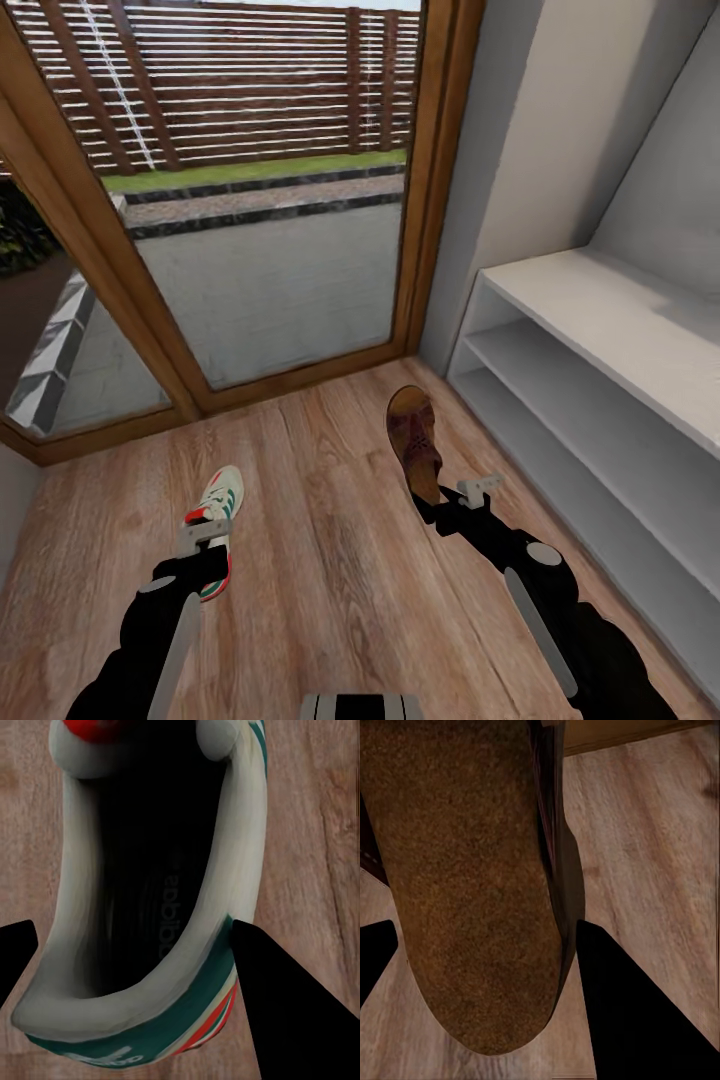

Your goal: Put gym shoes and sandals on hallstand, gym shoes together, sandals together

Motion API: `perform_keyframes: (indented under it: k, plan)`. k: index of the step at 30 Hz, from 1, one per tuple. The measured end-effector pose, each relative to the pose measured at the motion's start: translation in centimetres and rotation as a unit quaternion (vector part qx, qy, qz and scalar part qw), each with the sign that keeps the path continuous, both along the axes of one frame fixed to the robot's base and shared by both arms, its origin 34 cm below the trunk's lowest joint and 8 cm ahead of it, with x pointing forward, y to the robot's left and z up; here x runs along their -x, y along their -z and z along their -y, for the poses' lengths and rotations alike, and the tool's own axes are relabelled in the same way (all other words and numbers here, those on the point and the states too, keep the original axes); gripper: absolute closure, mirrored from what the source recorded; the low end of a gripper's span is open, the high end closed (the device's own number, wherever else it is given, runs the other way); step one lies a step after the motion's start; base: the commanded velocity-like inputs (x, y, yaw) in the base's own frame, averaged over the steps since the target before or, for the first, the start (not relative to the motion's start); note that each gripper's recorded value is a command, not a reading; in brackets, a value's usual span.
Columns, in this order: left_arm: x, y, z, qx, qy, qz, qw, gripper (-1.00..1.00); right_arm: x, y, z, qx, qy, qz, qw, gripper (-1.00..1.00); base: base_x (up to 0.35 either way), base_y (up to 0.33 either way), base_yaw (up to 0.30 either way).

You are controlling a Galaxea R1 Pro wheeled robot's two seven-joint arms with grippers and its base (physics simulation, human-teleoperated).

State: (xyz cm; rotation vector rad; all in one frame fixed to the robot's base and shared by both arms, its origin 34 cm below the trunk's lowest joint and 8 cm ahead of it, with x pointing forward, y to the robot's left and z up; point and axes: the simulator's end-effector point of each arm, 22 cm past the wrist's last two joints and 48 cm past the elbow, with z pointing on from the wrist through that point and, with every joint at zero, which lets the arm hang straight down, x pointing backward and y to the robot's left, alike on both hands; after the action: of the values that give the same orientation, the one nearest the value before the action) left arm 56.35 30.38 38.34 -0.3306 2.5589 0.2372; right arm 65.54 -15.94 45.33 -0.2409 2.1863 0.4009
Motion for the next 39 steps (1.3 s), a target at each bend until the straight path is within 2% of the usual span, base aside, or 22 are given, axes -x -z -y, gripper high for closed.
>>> perform_keyframes:
  k: [28,39]
  plan:
    - [-0.01,0.01,0.04,0.001,0.0,0.0,1.0,1.0,0.01,0.01,0.0,0.0,0.0,0.0,1.0,1.0,-0.001,0.016,-0.297]
    - [-0.02,0.0,0.06,0.0,0.001,0.0,1.0,1.0,0.0,0.01,0.0,0.0,0.0,0.0,1.0,1.0,-0.187,0.19,-0.297]
